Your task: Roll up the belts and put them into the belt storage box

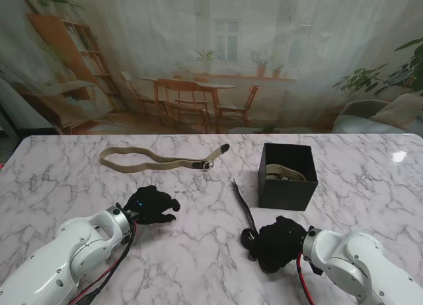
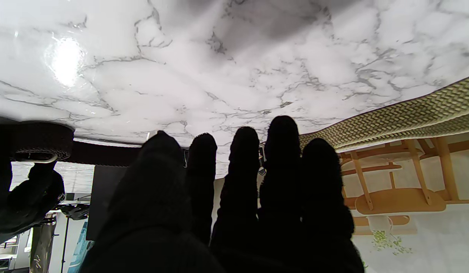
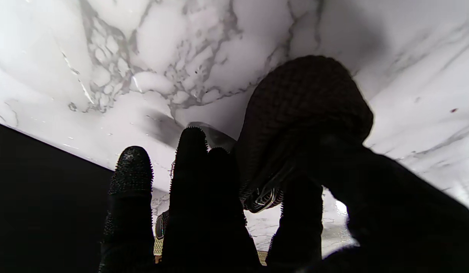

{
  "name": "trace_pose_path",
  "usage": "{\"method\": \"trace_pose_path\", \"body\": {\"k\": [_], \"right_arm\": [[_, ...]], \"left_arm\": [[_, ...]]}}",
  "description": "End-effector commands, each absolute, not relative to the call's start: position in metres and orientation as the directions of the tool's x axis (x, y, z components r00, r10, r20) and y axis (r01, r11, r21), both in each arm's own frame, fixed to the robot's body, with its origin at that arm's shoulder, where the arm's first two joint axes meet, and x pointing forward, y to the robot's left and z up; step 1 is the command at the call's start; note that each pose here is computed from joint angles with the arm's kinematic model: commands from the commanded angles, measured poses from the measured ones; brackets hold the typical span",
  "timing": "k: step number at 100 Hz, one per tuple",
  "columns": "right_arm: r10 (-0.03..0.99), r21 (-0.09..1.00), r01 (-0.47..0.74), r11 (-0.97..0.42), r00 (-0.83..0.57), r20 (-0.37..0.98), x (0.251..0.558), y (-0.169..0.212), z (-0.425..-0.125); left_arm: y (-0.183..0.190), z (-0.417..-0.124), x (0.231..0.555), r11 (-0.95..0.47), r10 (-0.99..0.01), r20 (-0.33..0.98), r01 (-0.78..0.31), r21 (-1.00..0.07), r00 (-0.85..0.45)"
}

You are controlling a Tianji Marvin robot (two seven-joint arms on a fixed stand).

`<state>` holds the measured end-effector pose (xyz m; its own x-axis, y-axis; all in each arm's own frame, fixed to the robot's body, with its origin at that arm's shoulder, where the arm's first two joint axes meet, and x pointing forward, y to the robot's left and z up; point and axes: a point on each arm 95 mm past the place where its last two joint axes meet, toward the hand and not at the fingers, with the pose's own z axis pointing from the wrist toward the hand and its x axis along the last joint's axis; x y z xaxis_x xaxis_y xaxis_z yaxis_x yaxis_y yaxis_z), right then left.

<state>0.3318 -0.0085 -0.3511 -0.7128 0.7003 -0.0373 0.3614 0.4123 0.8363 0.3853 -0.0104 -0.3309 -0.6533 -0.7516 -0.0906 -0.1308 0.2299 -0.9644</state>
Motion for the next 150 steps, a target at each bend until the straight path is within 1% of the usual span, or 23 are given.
{"method": "trace_pose_path", "body": {"k": [1,22,46,52,67,76,98,118,131,150], "right_arm": [[0.716,0.814,0.413,0.408,-0.698,-0.004,0.324,-0.010,-0.366],[0.738,0.822,0.446,0.353,-0.673,0.048,0.324,-0.010,-0.364],[0.749,0.844,0.442,0.304,-0.659,0.075,0.325,-0.007,-0.357],[0.750,0.855,0.426,0.297,-0.658,0.067,0.325,-0.006,-0.356],[0.736,0.887,0.343,0.308,-0.677,0.006,0.325,-0.006,-0.354],[0.730,0.892,0.325,0.316,-0.684,-0.010,0.323,-0.006,-0.355],[0.723,0.884,0.319,0.342,-0.691,-0.030,0.322,-0.007,-0.361],[0.729,0.890,0.319,0.326,-0.684,-0.022,0.323,-0.006,-0.367],[0.737,0.898,0.309,0.313,-0.676,-0.025,0.323,-0.005,-0.367],[0.731,0.886,0.312,0.342,-0.681,-0.043,0.325,-0.005,-0.360]], "left_arm": [[-0.012,-0.332,0.385,0.236,-0.750,-0.086,-0.144,-0.961,-0.656],[-0.012,-0.332,0.385,0.239,-0.748,-0.089,-0.142,-0.961,-0.658],[-0.012,-0.332,0.385,0.237,-0.749,-0.090,-0.139,-0.961,-0.656],[-0.011,-0.332,0.385,0.238,-0.749,-0.091,-0.139,-0.961,-0.656],[-0.011,-0.332,0.384,0.239,-0.750,-0.091,-0.140,-0.961,-0.655],[-0.011,-0.332,0.384,0.240,-0.749,-0.090,-0.143,-0.960,-0.656],[-0.012,-0.332,0.384,0.247,-0.743,-0.093,-0.143,-0.958,-0.663],[-0.012,-0.332,0.383,0.253,-0.742,-0.096,-0.144,-0.957,-0.663],[-0.012,-0.332,0.383,0.252,-0.742,-0.095,-0.144,-0.957,-0.663],[-0.012,-0.332,0.383,0.246,-0.743,-0.091,-0.144,-0.958,-0.663]]}}
